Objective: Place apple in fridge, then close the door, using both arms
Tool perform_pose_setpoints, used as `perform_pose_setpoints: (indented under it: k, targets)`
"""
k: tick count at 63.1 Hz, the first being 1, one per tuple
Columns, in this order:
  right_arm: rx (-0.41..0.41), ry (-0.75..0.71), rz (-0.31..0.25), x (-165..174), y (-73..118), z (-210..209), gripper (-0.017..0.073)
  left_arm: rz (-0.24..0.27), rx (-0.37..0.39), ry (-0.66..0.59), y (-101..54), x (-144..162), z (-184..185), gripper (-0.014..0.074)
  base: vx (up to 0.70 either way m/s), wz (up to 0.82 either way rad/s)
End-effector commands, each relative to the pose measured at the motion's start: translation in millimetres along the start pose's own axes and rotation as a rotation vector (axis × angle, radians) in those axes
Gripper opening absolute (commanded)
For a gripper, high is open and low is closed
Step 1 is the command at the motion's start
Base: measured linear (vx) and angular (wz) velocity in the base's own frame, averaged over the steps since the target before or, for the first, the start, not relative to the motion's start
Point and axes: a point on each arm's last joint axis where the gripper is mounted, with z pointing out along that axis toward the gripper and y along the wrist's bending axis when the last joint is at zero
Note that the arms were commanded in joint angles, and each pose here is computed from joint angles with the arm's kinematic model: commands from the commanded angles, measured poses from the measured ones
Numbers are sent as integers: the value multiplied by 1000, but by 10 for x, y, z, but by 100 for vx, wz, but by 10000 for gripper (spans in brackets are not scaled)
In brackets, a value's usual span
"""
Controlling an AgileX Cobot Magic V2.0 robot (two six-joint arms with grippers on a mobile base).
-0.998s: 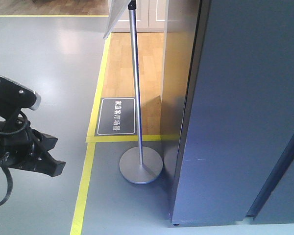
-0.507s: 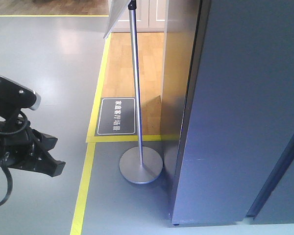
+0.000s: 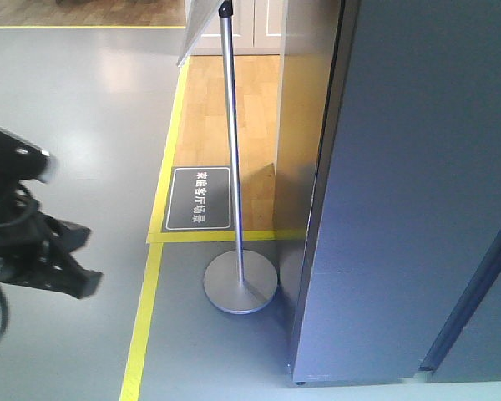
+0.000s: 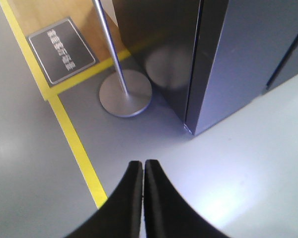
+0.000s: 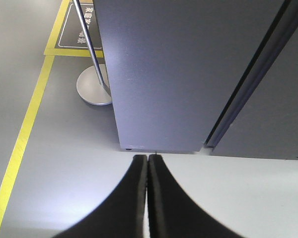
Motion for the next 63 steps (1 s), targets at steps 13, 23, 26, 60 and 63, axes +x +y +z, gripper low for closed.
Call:
perform_pose_setpoints:
  k: [13, 23, 26, 60, 63]
  targets:
    - [9, -75, -5, -111, -11, -46, -4, -215, -165, -271, 322, 328, -441, -6, 0, 0]
    - [9, -75, -5, -111, -11, -46, -4, -286, -265, -369, 350, 823, -625, -6, 0, 0]
    - [9, -75, -5, -111, -11, -46, -4, -297, -297, -408, 332, 984, -674, -6, 0, 0]
    - [9, -75, -5, -111, -11, -46, -4, -345, -410, -772, 121, 1999, -521, -6, 0, 0]
    - [10, -78, -5, -113, -12, -46, -4, -338, -415, -806, 123, 2002, -518, -6, 0, 0]
